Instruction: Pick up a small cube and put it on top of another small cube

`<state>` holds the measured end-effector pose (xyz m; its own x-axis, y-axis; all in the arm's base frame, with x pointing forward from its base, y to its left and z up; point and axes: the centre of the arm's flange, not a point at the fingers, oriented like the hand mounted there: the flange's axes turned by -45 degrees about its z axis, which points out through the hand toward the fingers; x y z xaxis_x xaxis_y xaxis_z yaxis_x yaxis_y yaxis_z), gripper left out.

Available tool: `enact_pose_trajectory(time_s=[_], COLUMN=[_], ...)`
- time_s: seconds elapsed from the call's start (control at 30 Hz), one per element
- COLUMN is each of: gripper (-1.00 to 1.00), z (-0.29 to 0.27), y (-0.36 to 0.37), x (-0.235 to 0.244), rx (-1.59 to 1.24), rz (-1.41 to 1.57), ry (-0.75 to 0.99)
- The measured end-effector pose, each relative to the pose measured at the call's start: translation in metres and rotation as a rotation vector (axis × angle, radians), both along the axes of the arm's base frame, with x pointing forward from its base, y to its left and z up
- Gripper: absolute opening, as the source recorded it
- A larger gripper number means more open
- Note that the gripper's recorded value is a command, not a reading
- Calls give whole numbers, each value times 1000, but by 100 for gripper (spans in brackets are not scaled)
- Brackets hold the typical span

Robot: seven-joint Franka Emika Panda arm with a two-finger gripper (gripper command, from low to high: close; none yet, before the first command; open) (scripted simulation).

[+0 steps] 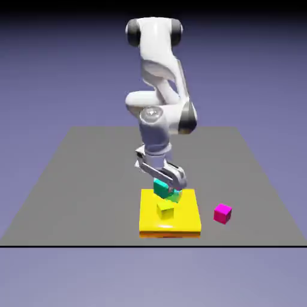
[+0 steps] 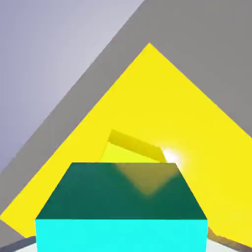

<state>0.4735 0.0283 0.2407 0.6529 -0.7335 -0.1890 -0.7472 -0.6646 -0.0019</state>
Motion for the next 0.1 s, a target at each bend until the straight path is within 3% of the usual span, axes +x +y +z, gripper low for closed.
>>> enact_pose_trajectory(time_s=[0.03, 0.1], gripper=[100, 100], z=[-4, -4], y=[0, 0], x=[-1, -1], rx=[0, -1], rz=[0, 0], ry=[0, 1])
